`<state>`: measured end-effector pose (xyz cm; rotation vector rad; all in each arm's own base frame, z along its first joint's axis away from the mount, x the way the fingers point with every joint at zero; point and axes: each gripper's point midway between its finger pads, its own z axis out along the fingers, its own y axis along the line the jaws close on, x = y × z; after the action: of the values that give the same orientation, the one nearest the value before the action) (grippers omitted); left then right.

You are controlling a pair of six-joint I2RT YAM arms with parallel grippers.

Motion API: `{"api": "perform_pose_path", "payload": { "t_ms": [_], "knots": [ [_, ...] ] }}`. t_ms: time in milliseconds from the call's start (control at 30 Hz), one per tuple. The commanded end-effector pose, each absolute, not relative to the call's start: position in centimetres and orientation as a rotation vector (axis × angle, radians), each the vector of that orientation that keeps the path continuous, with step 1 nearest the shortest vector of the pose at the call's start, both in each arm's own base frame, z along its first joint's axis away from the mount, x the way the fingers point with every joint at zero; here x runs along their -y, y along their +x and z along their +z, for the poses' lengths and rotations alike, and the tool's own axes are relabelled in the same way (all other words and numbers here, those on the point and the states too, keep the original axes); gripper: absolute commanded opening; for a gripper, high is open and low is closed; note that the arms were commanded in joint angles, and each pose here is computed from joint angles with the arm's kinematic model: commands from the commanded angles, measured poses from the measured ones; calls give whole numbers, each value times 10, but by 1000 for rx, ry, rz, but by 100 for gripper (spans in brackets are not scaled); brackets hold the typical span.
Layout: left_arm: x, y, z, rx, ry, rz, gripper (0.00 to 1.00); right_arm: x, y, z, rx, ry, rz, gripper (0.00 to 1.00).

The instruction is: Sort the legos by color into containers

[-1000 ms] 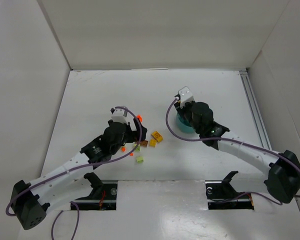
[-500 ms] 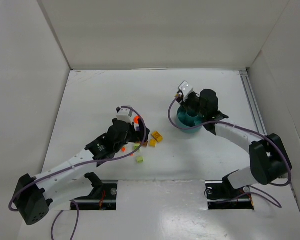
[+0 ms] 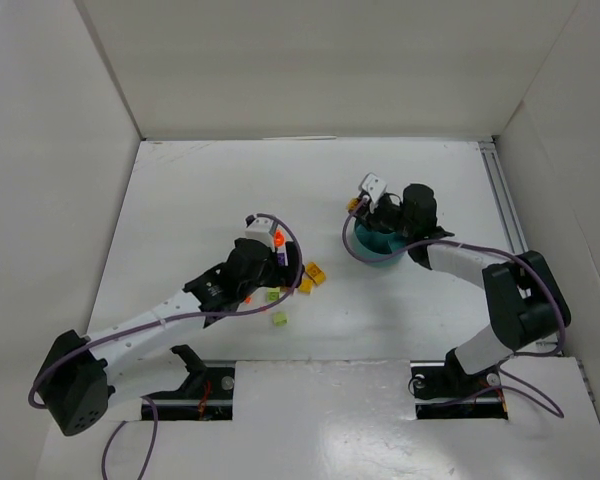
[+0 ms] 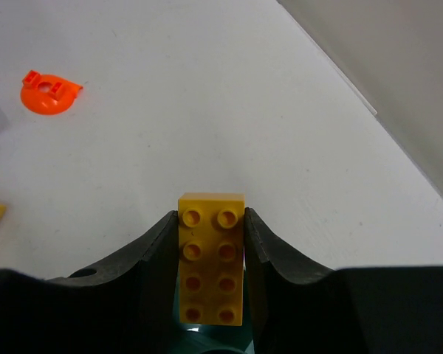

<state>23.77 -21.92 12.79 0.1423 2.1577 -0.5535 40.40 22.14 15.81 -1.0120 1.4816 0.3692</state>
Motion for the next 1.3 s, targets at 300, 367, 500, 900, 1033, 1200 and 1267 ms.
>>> {"api": "perform_pose_path", "payload": {
  "t_ms": [300,367,500,900,1033,1200,1267],
  "knots": [
    [235,245,148,-2102,164,-616,99,-214,395,170,-1408,-992,398,35],
    [236,247,149,-2101,174,-610,99,-216,394,173,-1390,-1000,409,40],
    [239,247,150,-2104,180,-618,99,-218,392,174,-1387,-993,429,53],
    [247,246,145,-2128,232,-631,99,-209,378,233,-1292,-908,397,75],
    [261,253,139,-2158,304,-620,99,-187,370,258,-1352,-776,348,88],
    [275,264,120,-2257,274,-569,99,-145,353,285,-1436,-583,219,99],
    [284,270,112,-2300,215,-550,99,-121,338,284,-1502,-469,174,99]
  ]
}}
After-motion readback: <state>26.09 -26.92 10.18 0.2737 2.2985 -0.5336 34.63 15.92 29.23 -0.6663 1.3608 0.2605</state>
